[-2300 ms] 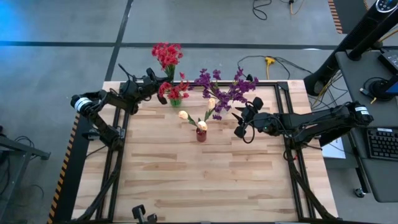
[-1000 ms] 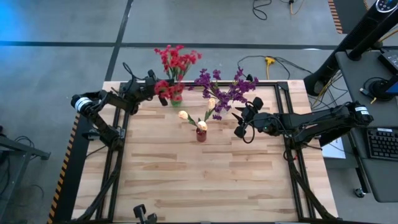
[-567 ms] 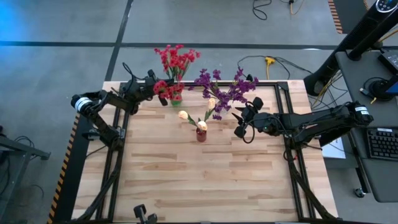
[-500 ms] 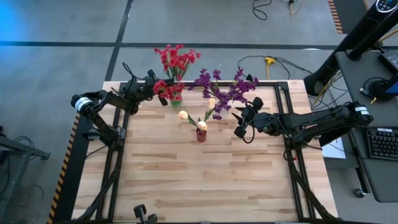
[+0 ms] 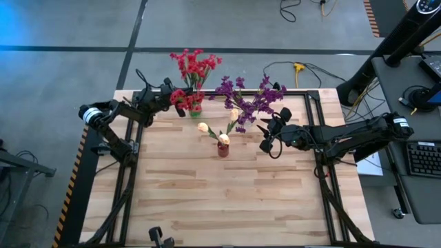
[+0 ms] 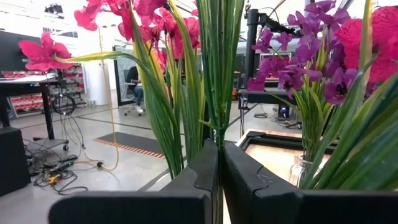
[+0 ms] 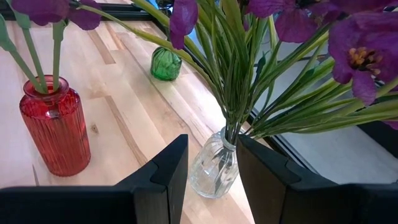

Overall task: Sort flowers into vase by color
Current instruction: Put the red flowers into the green vase

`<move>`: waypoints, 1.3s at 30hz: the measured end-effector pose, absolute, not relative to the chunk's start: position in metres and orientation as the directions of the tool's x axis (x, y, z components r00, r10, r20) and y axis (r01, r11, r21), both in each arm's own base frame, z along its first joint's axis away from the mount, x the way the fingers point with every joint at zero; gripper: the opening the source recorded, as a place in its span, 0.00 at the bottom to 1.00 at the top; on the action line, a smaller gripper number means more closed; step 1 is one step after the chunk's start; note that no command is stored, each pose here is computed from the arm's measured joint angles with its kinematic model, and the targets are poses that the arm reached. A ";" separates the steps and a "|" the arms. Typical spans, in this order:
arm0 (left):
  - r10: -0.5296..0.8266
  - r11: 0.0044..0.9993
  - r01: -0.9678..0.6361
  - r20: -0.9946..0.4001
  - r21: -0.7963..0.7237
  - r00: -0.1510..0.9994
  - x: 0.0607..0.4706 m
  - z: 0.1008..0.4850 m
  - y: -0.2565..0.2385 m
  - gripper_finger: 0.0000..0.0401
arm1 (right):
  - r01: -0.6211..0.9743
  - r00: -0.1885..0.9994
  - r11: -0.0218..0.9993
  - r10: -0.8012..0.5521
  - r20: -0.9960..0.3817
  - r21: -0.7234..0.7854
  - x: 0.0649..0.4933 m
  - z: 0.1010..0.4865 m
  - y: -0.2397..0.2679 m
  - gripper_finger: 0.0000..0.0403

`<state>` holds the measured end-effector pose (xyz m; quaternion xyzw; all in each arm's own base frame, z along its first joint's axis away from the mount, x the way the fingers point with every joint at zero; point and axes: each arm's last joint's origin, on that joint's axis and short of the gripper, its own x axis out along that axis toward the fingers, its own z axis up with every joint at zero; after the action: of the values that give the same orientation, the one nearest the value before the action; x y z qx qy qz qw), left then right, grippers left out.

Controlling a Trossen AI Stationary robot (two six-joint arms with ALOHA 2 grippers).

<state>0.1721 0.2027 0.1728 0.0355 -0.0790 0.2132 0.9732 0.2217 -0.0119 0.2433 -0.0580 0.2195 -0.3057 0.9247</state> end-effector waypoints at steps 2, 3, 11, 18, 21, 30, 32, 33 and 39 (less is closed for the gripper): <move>0.410 0.906 -0.421 0.167 0.039 0.897 0.172 0.173 0.203 0.00 | 0.540 0.717 0.807 -0.590 -0.371 -0.241 0.222 0.243 -0.012 0.32; 0.410 0.906 -0.422 0.164 0.042 0.897 0.172 0.172 0.203 0.01 | 0.539 0.717 0.807 -0.590 -0.371 -0.242 0.222 0.243 -0.012 0.32; 0.411 0.905 -0.421 0.132 0.056 0.902 0.172 0.169 0.203 0.14 | 0.539 0.717 0.807 -0.590 -0.371 -0.242 0.222 0.243 -0.012 0.32; 0.388 0.913 -0.399 0.119 0.081 0.914 0.173 0.168 0.202 0.26 | 0.539 0.717 0.807 -0.590 -0.372 -0.242 0.222 0.243 -0.012 0.32; 0.390 0.913 -0.399 0.112 0.078 0.914 0.173 0.167 0.202 0.29 | 0.539 0.717 0.807 -0.590 -0.372 -0.242 0.222 0.243 -0.012 0.32; 0.398 0.911 -0.402 0.067 0.089 0.915 0.172 0.162 0.203 0.31 | 0.538 0.717 0.808 -0.589 -0.373 -0.242 0.222 0.243 -0.012 0.32; 0.400 0.911 -0.403 0.058 0.084 0.915 0.172 0.161 0.204 0.31 | 0.538 0.717 0.808 -0.589 -0.373 -0.242 0.222 0.243 -0.012 0.32; 0.401 0.912 -0.403 0.050 0.079 0.915 0.172 0.160 0.204 0.31 | 0.538 0.717 0.808 -0.589 -0.373 -0.242 0.222 0.243 -0.012 0.32; 0.408 0.909 -0.409 0.029 0.085 0.913 0.171 0.158 0.204 0.31 | 0.538 0.717 0.808 -0.589 -0.373 -0.242 0.222 0.243 -0.012 0.32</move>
<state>0.1706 0.2042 0.1575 0.0445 -0.0054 0.2089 0.9769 0.2216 -0.0119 0.2431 -0.0582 0.2207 -0.3047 0.9247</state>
